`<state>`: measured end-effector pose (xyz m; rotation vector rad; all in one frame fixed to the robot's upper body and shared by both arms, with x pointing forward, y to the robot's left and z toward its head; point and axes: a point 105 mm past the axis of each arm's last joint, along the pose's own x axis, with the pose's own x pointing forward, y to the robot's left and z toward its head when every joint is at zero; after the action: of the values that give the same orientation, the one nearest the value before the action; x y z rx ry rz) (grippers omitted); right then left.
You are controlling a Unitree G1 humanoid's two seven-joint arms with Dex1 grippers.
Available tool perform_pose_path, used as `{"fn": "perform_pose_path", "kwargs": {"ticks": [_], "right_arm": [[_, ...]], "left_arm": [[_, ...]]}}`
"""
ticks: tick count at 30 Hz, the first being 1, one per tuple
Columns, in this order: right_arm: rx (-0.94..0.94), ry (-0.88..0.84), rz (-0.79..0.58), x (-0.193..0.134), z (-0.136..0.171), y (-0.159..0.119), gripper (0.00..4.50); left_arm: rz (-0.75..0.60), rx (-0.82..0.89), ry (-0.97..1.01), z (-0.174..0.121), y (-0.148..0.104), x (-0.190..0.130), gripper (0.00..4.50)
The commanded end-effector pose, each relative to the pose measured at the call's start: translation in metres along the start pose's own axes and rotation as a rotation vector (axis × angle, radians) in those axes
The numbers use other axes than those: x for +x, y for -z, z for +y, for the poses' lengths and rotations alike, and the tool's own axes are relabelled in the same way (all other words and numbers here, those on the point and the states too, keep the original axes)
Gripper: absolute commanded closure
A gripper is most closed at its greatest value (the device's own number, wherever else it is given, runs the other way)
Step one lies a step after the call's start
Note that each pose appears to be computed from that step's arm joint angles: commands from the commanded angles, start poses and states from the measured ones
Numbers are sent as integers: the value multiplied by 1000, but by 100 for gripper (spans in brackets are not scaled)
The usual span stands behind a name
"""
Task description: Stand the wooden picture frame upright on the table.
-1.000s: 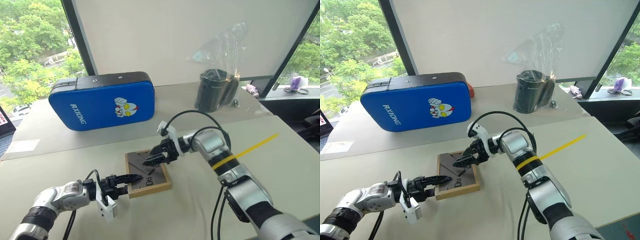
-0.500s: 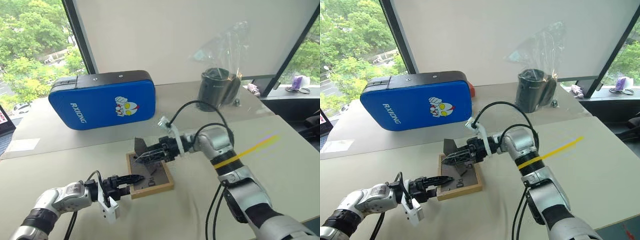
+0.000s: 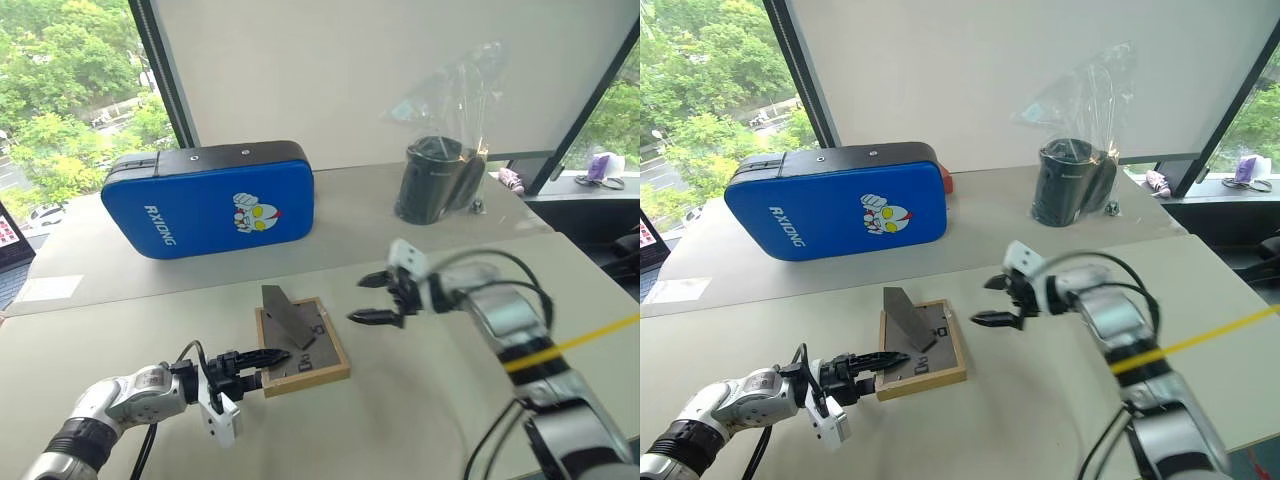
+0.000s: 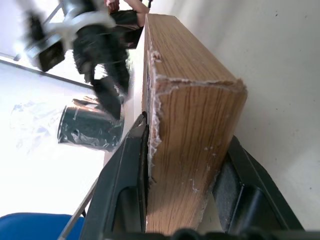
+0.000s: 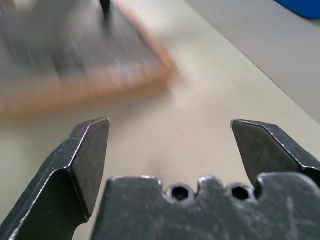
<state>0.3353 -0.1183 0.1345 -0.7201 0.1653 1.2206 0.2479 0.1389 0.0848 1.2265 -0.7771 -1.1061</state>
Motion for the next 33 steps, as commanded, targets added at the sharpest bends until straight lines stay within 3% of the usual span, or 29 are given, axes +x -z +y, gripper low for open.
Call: {"fn": "perform_pose_path", "kwargs": {"ticks": [1,6,13,16,22,24,26,28,29,33], "right_arm": [[-495,-139,-26,11,51,-14,2],[-788,-25,-155,31,60,-45,2],[-873,61,-225,35,56,-61,2],[-871,46,-228,37,61,-59,74],[-862,15,-234,39,71,-56,278],[-852,21,-242,40,72,-58,312],[-849,33,-246,40,70,-60,315],[-833,41,-246,39,69,-61,315],[-828,41,-246,39,68,-62,315],[-768,76,-252,33,60,-67,315]], "left_arm": [[17,-54,110,-25,-1,-2,324],[15,-56,90,-19,0,-1,324],[19,-66,80,-14,2,-1,324],[25,-73,75,-14,3,-2,324],[37,-83,60,-12,5,-1,324],[44,-89,52,-11,6,-1,324],[50,-98,42,-10,7,-1,324],[66,-109,10,-6,10,-1,234],[71,-114,3,-5,11,-1,217],[145,-138,-87,8,19,-9,64]]}}
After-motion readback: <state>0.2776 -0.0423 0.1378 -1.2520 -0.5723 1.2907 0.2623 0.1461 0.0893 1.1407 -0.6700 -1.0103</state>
